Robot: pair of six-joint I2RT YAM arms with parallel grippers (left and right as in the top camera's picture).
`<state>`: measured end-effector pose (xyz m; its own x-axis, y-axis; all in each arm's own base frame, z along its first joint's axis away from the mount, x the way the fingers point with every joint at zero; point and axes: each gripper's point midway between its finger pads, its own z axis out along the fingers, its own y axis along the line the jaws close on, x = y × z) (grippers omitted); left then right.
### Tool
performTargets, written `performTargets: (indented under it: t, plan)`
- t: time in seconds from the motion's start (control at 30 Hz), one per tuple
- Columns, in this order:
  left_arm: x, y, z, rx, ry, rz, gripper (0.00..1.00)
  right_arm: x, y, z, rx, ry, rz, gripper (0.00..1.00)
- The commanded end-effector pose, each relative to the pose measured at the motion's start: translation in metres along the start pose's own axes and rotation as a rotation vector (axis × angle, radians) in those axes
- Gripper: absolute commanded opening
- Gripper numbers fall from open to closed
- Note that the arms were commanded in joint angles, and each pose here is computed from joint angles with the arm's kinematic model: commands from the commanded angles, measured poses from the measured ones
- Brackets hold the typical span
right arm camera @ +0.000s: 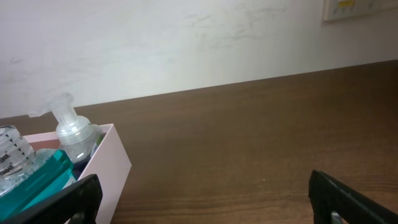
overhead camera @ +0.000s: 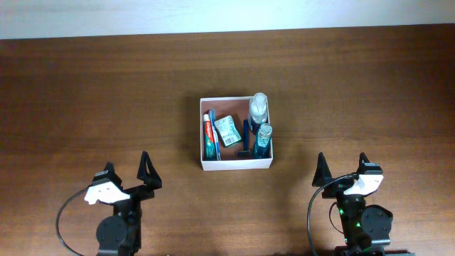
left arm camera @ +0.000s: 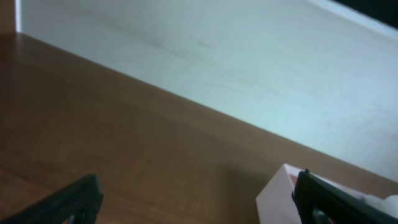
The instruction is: Pack container
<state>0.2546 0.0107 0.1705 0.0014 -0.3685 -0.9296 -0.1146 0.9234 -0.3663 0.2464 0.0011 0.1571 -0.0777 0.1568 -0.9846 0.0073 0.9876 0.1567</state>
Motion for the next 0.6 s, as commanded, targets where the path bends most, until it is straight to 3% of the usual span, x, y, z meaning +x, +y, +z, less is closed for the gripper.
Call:
performTargets:
  t: [0.0,0.27,0.57]
  plan:
    - [-0.0016,0.0062,-0.0034,-0.017,-0.018,0.020,0.99,0.0009,-0.0022,-0.0003,0.010,-0.002,0.000,0.98]
    - [0.0045,0.0135,-0.0088,-0.040,0.003,0.079,0.99,0.0009,-0.0022,-0.0003,0.010,-0.002,0.000,0.98]
    - [0.0051,0.0134,-0.0088,-0.039,0.010,0.293,0.99,0.0009,-0.0022,-0.0003,0.010,-0.002,0.000,0.98]
